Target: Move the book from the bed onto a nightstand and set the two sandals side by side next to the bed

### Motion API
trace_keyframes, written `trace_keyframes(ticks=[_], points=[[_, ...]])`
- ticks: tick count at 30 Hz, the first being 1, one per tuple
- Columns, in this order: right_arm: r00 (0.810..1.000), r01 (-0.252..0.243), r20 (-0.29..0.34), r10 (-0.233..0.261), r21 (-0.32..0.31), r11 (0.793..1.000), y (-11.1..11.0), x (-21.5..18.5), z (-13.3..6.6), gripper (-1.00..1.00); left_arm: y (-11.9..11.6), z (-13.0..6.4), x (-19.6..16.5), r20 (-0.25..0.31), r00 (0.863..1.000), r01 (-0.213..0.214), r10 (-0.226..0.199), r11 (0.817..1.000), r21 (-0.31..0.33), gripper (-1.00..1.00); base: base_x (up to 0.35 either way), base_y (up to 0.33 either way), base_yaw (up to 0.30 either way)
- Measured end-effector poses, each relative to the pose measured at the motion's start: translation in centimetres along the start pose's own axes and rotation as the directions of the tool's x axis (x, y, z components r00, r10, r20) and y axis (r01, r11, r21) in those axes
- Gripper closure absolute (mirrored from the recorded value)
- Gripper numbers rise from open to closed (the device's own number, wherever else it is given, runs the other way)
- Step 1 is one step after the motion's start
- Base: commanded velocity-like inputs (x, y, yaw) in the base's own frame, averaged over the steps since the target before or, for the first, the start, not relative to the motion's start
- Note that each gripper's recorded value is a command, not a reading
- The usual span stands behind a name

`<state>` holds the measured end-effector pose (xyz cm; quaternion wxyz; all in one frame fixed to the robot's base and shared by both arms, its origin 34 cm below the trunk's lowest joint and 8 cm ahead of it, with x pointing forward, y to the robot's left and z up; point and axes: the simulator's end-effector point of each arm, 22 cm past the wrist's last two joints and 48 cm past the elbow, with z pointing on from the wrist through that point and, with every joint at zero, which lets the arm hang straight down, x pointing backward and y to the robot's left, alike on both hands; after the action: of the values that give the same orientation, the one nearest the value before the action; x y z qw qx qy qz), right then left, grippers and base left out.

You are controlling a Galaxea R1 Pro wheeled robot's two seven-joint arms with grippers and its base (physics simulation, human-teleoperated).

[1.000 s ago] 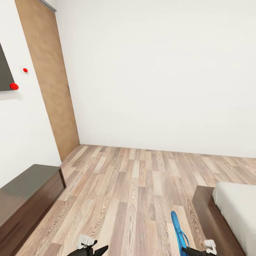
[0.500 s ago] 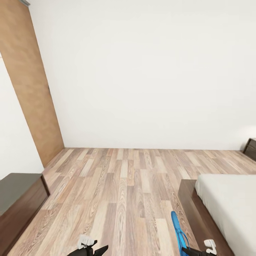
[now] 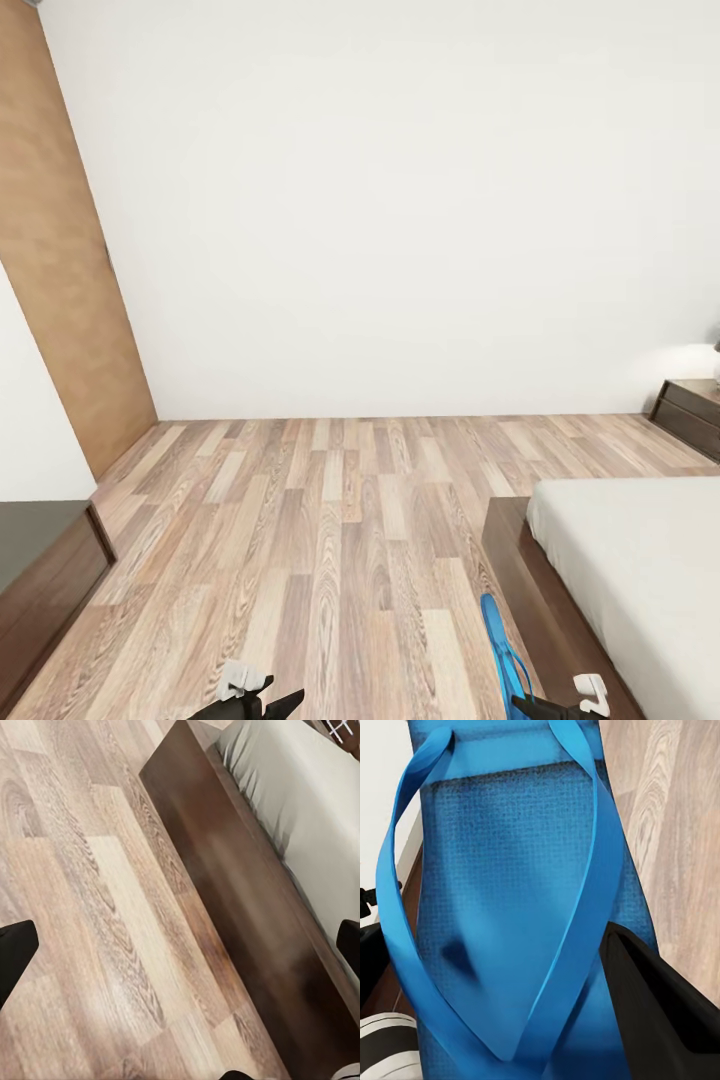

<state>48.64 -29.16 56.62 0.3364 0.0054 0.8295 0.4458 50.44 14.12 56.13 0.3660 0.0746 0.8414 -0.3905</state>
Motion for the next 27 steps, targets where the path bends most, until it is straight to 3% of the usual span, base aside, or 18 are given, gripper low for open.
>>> trace_keyframes(ticks=[22,27], points=[[1.0,-0.001,0.0,0.001,-0.001,1.0,0.1,0.0,0.1,1.0,0.1,-0.1,-0.1,0.002,1.0,0.003,-0.003,1.0,-0.003,-1.0,0.0,0.0,0.0],[1.0,0.0,-0.001,0.0,-0.002,1.0,0.1,0.1,0.1,1.0,1.1,-0.8,-1.6,0.007,1.0,-0.018,0.018,1.0,-0.019,-1.0,0.0,0.0,0.0]])
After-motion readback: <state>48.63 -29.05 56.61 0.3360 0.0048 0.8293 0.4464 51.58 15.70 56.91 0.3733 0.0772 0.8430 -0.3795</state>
